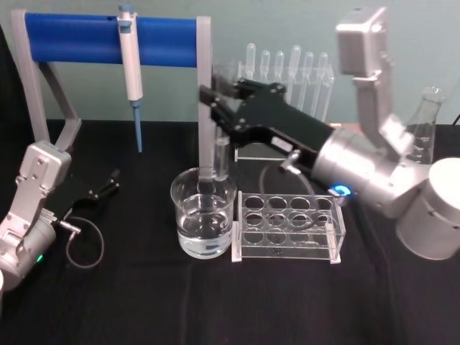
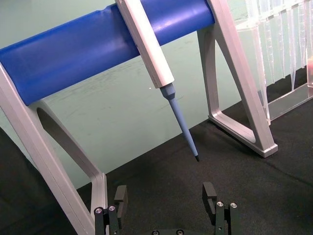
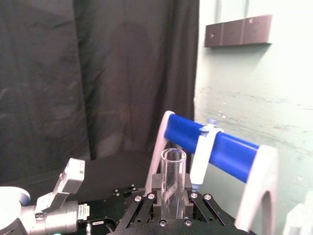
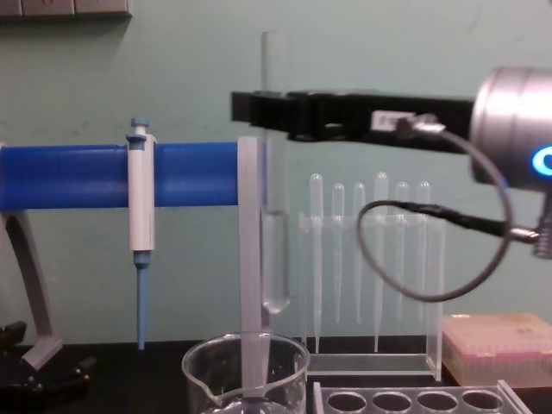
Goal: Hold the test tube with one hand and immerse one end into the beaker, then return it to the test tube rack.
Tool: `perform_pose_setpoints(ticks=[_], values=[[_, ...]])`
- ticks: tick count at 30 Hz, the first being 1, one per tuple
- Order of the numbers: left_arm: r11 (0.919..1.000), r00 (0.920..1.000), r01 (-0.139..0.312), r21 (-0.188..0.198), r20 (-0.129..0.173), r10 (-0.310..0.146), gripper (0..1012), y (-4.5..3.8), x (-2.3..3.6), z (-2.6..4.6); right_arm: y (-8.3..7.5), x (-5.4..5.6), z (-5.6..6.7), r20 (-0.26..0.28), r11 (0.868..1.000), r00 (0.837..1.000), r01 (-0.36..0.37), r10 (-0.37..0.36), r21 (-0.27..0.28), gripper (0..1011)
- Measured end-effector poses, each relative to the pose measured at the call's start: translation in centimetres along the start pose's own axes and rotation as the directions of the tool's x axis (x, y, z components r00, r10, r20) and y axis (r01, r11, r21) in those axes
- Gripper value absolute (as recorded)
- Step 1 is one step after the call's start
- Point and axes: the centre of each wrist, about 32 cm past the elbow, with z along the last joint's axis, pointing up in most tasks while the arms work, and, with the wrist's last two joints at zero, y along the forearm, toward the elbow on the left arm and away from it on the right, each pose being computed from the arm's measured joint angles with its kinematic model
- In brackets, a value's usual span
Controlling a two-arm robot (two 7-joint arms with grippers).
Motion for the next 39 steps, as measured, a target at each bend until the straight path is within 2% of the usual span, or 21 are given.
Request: perform_pose_setpoints(ticks=[6, 11, 18, 31, 39], values=[[1.0, 1.0, 0.0, 0.0, 0.0, 0.0, 1000, 0.0, 0.0, 0.0, -2.5, 0.0, 0.4, 0.008, 0.998, 0.998, 0.056, -0.056, -0.011, 226], [1.0, 1.0, 0.0, 0.0, 0.0, 0.0, 1000, 0.0, 0.0, 0.0, -4.5, 0.0, -0.6, 0.012, 0.994, 0.994, 0.11, -0.11, -0.025, 226], [1.0, 1.0, 0.0, 0.0, 0.0, 0.0, 1000, 0.0, 0.0, 0.0, -6.0, 0.2, -2.0, 0.016, 0.986, 0.987, 0.16, -0.16, -0.047, 226], [1.0, 1.0, 0.0, 0.0, 0.0, 0.0, 1000, 0.0, 0.0, 0.0, -6.6, 0.3, -4.8, 0.018, 0.979, 0.98, 0.199, -0.198, -0.051, 226], [1.0, 1.0, 0.0, 0.0, 0.0, 0.0, 1000, 0.0, 0.0, 0.0, -6.5, 0.2, -5.9, 0.014, 0.978, 0.979, 0.202, -0.202, -0.048, 226]])
